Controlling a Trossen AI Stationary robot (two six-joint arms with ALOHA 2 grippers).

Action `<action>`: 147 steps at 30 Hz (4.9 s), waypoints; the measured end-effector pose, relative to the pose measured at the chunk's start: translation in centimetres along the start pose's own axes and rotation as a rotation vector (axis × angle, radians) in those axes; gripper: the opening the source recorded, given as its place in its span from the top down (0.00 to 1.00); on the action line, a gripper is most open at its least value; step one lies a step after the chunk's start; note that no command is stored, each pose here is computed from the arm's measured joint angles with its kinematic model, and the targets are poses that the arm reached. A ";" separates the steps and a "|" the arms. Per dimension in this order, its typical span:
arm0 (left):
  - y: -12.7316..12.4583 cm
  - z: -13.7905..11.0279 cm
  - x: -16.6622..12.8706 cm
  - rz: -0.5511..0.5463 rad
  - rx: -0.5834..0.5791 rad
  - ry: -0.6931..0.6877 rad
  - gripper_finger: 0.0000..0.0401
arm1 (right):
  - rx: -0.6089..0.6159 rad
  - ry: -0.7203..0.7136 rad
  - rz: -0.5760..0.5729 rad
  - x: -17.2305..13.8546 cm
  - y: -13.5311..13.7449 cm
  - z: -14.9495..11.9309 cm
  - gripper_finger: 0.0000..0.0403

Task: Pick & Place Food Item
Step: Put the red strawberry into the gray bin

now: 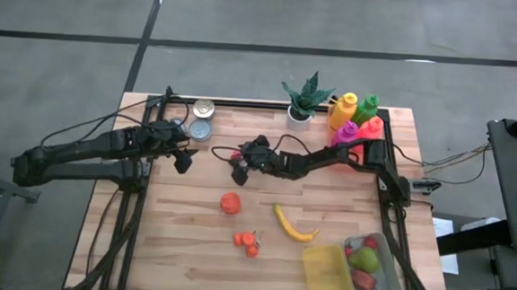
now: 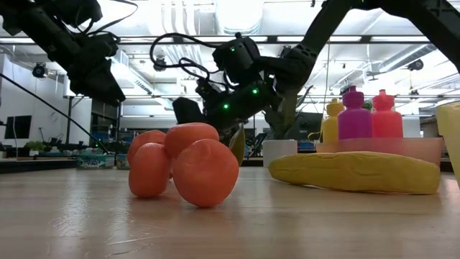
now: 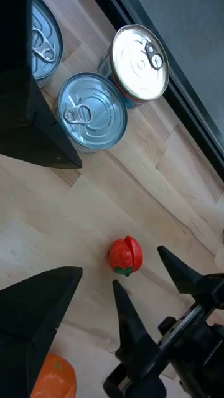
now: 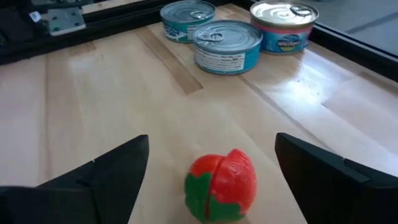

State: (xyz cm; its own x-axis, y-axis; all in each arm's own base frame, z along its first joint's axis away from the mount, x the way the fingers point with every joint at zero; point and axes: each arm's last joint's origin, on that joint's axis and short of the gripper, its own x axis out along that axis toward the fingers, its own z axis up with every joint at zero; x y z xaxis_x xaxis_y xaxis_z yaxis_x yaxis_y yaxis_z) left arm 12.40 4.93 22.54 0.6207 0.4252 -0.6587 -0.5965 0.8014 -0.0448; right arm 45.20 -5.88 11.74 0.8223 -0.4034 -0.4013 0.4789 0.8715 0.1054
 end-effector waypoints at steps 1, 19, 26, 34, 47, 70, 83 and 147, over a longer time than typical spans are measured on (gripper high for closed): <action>0.0 0.0 0.0 0.000 0.000 0.000 0.31 | 0.000 0.003 -0.004 0.0 -0.1 0.0 0.14; 0.0 0.0 0.0 0.000 0.000 0.000 0.31 | 0.053 0.075 0.016 2.5 -0.4 -2.8 0.14; 0.0 0.0 0.0 0.000 0.000 0.000 0.31 | 0.053 0.077 0.015 2.6 -0.6 -2.8 0.14; 0.0 0.0 0.0 0.000 0.000 0.000 0.31 | 0.058 0.090 0.010 2.6 -0.8 -2.9 0.25; 0.0 0.0 0.0 0.000 0.000 0.000 0.31 | 0.056 0.092 0.015 2.6 -0.8 -2.9 0.52; 0.0 0.0 0.0 0.000 0.000 0.000 0.31 | 0.006 0.056 0.031 0.7 -0.5 0.7 0.56; 0.0 0.0 0.0 0.000 0.000 0.001 0.31 | -0.126 0.146 0.106 -8.5 -0.7 9.7 0.56; 0.0 0.0 0.0 0.000 0.000 0.000 0.31 | 0.257 1.277 -0.076 -47.5 7.2 0.5 0.56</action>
State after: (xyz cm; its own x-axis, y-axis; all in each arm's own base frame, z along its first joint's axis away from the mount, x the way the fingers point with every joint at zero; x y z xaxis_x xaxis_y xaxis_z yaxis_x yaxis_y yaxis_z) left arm 12.40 4.93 22.56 0.6209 0.4254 -0.6585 -0.5966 0.8013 -0.0449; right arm 9.81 19.41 32.05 -0.0117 0.2227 -0.9748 0.6728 0.7230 0.1571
